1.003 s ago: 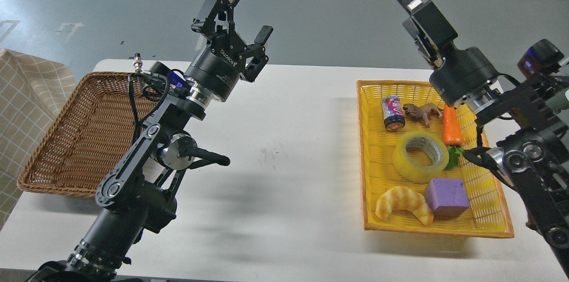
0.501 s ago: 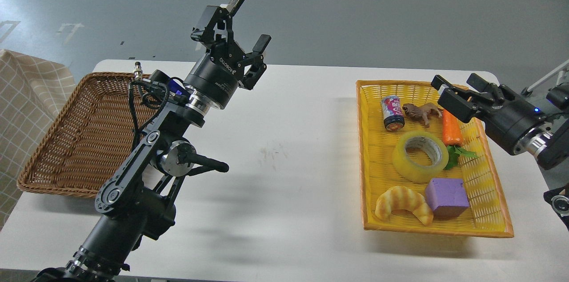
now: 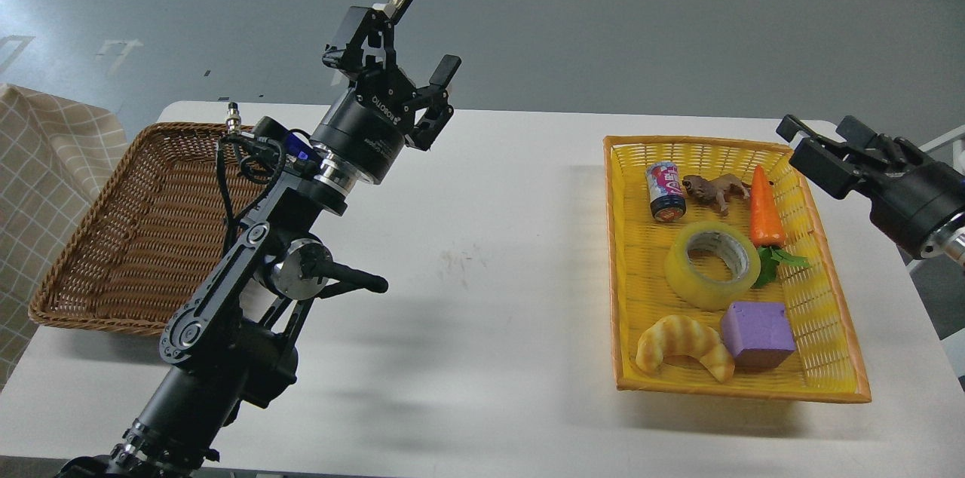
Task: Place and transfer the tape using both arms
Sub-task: 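Move the right gripper down toward the yellow tape roll in the tray, then hook the right gripper into the yellow tape roll's hole and close, then lift the tape roll out of the tray with the right gripper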
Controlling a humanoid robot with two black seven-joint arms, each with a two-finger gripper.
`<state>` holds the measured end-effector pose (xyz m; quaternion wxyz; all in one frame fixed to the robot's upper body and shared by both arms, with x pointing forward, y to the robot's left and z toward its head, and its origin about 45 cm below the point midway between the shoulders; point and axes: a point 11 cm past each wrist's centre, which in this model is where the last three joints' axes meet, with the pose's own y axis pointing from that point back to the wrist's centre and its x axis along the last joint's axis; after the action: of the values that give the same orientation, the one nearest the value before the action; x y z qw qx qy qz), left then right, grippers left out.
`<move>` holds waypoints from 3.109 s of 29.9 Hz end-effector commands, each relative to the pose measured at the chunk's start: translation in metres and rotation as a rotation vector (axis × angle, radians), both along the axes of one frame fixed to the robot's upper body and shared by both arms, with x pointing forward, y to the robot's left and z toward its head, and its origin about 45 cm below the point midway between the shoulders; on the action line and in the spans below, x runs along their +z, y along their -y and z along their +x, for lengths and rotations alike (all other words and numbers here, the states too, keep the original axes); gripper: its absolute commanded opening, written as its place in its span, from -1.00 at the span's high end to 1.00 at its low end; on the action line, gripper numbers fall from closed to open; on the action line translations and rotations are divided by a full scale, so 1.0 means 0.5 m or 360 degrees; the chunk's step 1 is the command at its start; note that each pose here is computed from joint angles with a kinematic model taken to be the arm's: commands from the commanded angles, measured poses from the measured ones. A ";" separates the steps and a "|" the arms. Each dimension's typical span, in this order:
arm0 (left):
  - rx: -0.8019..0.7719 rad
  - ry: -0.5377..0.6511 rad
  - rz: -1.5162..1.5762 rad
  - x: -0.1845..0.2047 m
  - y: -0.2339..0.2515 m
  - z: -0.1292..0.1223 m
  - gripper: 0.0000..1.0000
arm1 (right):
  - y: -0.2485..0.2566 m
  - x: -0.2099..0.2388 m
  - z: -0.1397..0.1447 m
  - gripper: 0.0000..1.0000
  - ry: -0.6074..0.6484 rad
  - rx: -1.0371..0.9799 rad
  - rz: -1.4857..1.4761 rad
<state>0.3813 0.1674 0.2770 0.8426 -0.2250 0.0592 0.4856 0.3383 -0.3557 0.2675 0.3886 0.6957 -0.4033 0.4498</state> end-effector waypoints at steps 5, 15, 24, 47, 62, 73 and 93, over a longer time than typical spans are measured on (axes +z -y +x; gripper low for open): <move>0.0001 -0.0005 -0.0001 -0.002 -0.001 0.000 -0.96 | 0.052 -0.090 -0.014 -0.99 -0.0159 -0.0189 -0.0255; 0.0000 0.0001 0.0001 0.000 0.000 -0.002 -0.96 | -0.009 -0.161 -0.025 -0.98 -0.0254 -0.0127 -0.0344; 0.0004 -0.0004 -0.0003 -0.004 -0.002 -0.005 -0.96 | -0.045 -0.226 -0.026 -0.98 -0.0352 -0.0181 -0.0337; 0.0009 -0.0015 -0.0005 -0.010 -0.004 -0.010 -0.96 | -0.078 -0.288 -0.022 -0.92 -0.0499 -0.0203 -0.0346; 0.0010 -0.0014 0.0005 -0.011 -0.004 -0.009 -0.96 | -0.059 -0.308 -0.033 -0.24 -0.0574 -0.0219 -0.0385; 0.0013 -0.0017 0.0005 -0.012 -0.005 -0.010 -0.96 | -0.068 -0.315 -0.038 0.21 -0.0602 -0.0199 -0.0387; 0.0013 -0.0017 0.0005 -0.012 -0.005 -0.010 -0.96 | -0.063 -0.250 -0.027 0.69 -0.0548 -0.0125 -0.0459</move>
<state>0.3764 0.1698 0.2710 0.8406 -0.2212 0.0620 0.4905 0.3239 -0.3239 0.1313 0.5655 0.6862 -0.2958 0.3491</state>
